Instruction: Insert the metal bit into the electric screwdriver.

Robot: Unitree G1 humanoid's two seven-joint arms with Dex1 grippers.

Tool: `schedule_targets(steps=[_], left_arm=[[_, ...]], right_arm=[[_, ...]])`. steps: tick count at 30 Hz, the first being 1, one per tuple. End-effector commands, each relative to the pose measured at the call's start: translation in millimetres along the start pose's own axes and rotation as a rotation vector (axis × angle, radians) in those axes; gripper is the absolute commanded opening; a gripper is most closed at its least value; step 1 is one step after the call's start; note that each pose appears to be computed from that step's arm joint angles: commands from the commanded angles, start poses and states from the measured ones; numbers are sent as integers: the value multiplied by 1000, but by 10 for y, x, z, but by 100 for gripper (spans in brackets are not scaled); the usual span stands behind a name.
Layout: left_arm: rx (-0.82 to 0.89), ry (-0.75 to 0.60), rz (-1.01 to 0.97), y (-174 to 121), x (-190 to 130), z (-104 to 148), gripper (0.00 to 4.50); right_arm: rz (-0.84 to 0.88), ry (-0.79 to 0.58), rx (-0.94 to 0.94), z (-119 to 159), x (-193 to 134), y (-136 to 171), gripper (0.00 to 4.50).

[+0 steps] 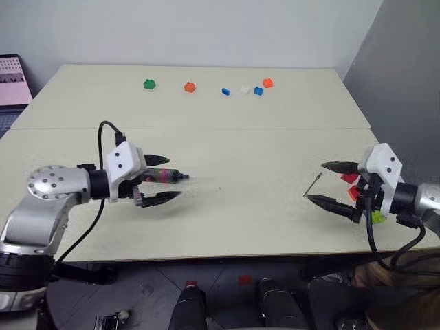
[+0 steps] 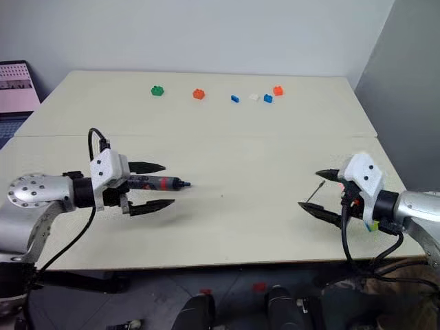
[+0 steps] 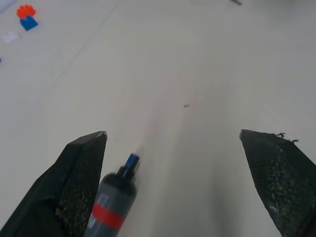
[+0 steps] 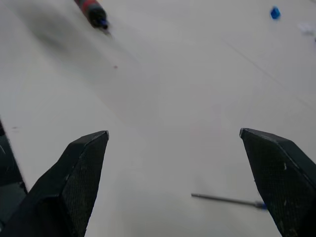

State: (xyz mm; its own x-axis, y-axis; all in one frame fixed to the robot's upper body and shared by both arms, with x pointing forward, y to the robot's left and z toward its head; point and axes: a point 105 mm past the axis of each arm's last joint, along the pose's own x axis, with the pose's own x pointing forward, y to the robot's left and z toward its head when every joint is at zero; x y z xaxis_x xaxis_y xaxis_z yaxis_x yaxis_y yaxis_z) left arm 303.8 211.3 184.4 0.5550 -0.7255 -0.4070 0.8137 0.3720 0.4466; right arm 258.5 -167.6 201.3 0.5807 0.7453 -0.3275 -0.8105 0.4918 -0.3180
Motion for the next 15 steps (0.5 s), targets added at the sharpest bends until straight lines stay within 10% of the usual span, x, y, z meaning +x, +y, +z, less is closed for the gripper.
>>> schedule_targets(steps=[1, 15], left_arm=[[143, 127, -47, 165, -68, 9, 450], [301, 353, -263, 579, 346, 29, 450]], right_arm=[[155, -16, -45, 165, 7, 227, 448], [233, -74, 9, 205, 78, 441, 448]])
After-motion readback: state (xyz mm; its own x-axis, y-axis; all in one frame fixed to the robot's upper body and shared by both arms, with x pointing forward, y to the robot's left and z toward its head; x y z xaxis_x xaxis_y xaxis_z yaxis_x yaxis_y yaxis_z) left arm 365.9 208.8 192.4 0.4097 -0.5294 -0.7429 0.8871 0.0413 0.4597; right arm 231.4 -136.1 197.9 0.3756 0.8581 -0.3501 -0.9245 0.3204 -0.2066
